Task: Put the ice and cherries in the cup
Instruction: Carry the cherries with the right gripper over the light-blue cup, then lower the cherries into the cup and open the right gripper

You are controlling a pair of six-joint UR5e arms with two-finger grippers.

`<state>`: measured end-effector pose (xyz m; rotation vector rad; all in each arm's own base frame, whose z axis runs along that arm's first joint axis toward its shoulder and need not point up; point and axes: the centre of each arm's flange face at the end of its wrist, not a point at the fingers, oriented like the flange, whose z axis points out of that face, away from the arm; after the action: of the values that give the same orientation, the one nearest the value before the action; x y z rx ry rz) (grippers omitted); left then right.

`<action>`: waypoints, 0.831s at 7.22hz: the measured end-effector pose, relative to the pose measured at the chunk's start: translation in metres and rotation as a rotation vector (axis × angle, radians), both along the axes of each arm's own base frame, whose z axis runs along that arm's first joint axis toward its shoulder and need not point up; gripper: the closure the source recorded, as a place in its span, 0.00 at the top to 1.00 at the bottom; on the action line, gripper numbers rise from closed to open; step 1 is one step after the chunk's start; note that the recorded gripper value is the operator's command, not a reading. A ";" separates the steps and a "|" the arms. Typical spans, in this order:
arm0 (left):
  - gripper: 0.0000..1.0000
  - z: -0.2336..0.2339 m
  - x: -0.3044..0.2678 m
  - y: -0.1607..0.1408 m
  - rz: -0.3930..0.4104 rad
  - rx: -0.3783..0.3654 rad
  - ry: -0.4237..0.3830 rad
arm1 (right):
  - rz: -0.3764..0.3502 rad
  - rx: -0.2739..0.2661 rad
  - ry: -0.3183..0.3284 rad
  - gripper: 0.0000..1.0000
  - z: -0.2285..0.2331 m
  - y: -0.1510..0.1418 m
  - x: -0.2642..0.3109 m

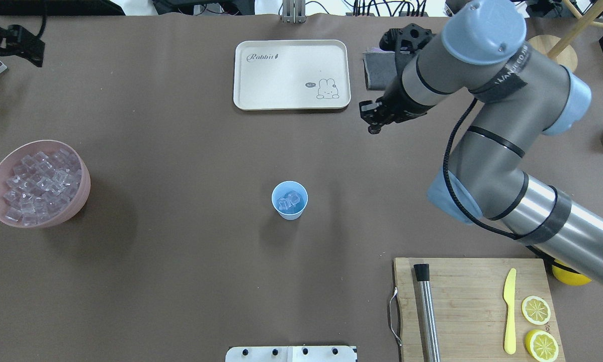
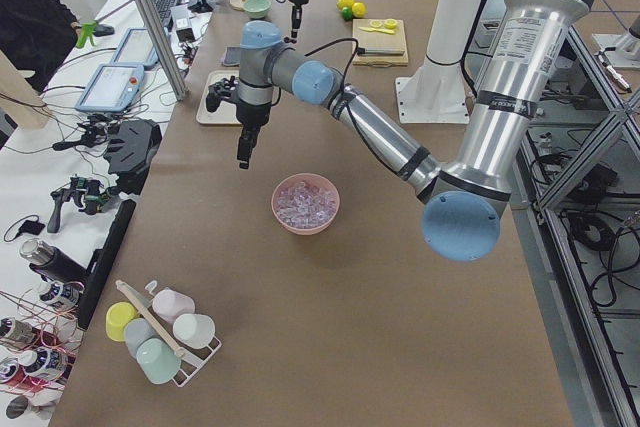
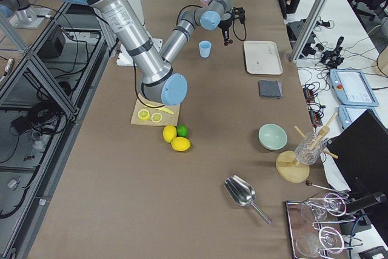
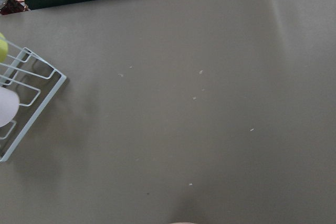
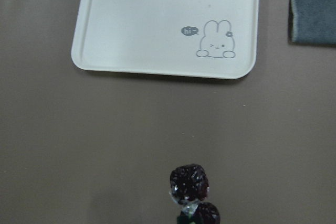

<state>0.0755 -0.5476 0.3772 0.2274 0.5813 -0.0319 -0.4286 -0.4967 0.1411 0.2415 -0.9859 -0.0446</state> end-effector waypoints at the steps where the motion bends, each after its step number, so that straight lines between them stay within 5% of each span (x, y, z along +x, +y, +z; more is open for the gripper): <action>1: 0.98 0.026 -0.025 0.001 0.009 -0.018 -0.017 | -0.014 0.016 0.003 0.00 -0.012 0.018 -0.028; 6: 0.98 0.132 -0.105 0.028 0.104 -0.094 -0.043 | -0.059 0.063 0.049 0.00 -0.010 0.102 -0.117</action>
<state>-0.0290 -0.5197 0.5094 0.1058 0.5462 0.0456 -0.5454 -0.3951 0.1309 0.2681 -0.9437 -0.1349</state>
